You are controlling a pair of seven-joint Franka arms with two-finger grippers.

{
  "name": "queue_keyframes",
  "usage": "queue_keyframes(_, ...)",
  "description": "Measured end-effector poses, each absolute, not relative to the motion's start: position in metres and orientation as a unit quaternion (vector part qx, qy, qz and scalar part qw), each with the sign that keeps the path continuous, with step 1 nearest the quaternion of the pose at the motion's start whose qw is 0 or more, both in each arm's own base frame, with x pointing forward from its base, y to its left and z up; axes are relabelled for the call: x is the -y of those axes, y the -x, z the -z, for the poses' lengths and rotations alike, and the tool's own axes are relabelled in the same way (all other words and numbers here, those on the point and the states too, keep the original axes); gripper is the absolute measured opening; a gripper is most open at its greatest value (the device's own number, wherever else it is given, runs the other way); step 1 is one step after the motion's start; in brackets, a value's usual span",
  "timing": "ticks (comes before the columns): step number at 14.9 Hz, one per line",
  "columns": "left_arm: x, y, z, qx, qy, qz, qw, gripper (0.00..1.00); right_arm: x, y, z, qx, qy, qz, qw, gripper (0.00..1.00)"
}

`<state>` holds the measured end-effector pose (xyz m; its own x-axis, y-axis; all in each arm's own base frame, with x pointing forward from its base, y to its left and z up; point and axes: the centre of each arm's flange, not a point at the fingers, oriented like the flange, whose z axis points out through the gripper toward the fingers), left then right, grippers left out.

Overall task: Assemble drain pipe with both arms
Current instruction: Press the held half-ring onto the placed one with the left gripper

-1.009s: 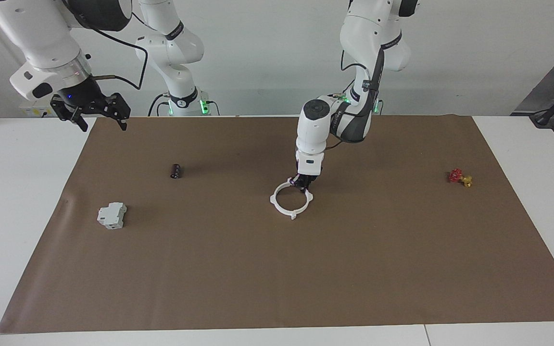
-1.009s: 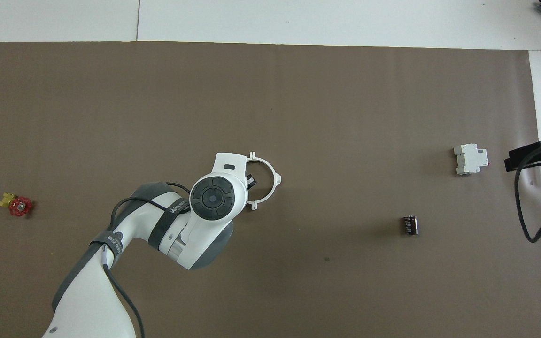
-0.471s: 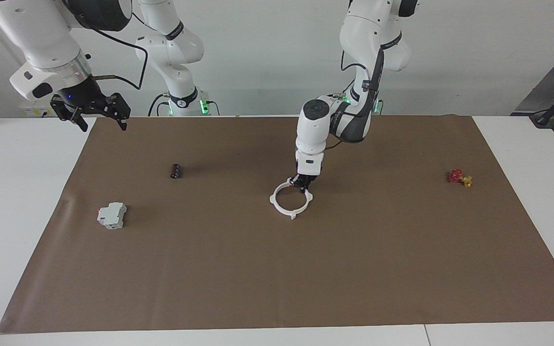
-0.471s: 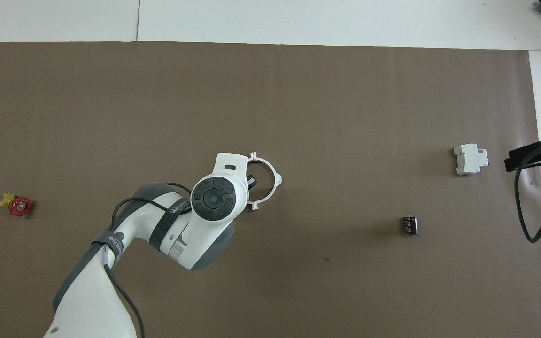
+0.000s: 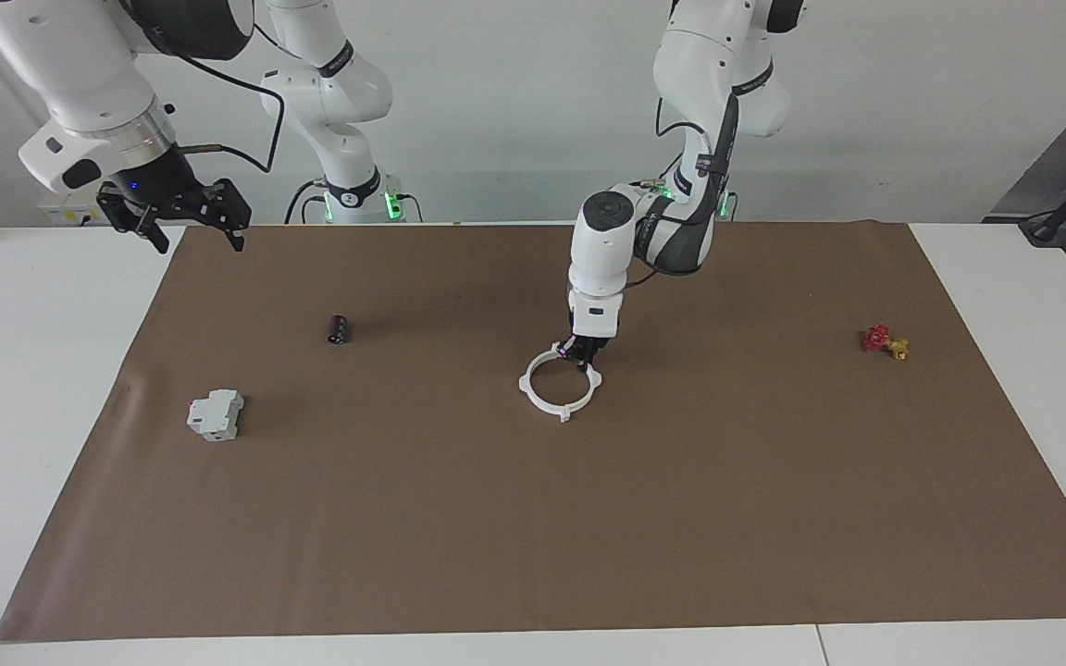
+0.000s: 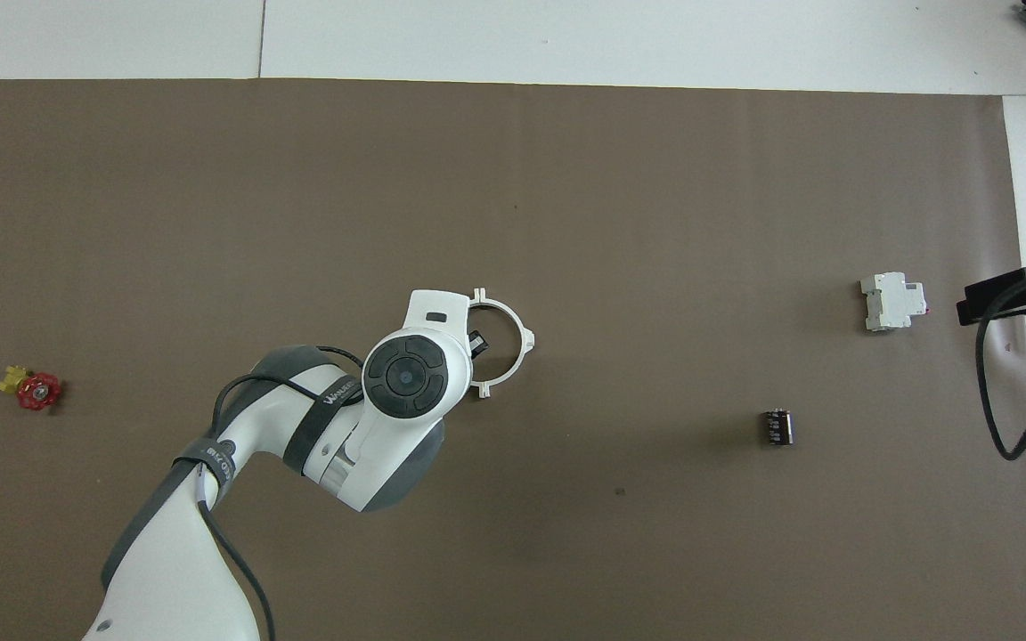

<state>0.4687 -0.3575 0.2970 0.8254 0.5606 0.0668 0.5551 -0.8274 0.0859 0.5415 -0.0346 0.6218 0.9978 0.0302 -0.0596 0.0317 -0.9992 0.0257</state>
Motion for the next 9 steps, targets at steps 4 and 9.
queue_keyframes(4,0.3581,-0.47,-0.2938,-0.29,-0.956,-0.046,0.029,0.44,0.0346,-0.5415,-0.6218,-0.015,-0.999,0.03,0.013,1.0)
queue_keyframes(9,0.3566,-0.4704,-0.2865,-0.287,-0.957,-0.046,0.021,0.99,0.0346,-0.5415,-0.6218,-0.015,-0.999,0.03,0.013,1.0)
